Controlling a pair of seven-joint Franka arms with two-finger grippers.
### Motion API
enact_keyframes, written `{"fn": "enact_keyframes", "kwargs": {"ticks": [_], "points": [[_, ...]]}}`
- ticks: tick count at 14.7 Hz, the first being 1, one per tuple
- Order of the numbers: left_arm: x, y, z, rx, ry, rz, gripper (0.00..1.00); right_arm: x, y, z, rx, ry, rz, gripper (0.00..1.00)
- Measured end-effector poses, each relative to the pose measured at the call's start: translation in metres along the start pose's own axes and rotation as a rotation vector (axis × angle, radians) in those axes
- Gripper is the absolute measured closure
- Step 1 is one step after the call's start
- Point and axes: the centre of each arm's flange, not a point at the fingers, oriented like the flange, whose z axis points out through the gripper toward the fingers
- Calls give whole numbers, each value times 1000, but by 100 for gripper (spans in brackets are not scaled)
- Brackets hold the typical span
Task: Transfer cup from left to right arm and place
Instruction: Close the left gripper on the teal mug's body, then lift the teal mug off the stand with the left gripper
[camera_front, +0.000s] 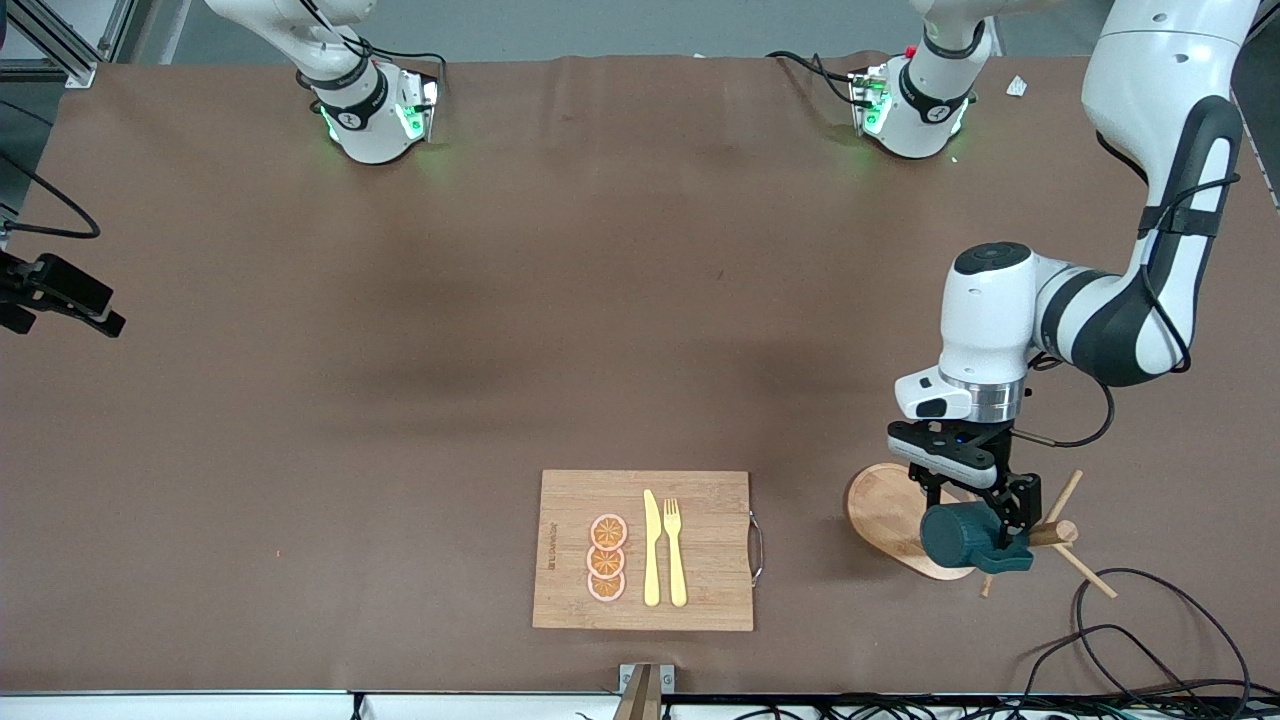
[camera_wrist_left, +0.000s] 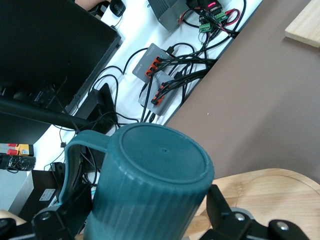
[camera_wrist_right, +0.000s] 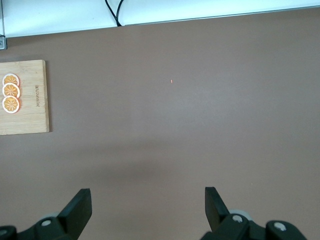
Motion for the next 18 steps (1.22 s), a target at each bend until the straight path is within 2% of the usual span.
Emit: {"fn": "enact_keyframes", "kwargs": {"ticks": [6, 18], "points": [[7, 4, 0, 12, 17, 37, 15, 0, 0, 0, 0, 0, 0, 0], [13, 7, -8, 17, 31, 61, 16, 0, 0, 0, 0, -1, 0, 0]]}}
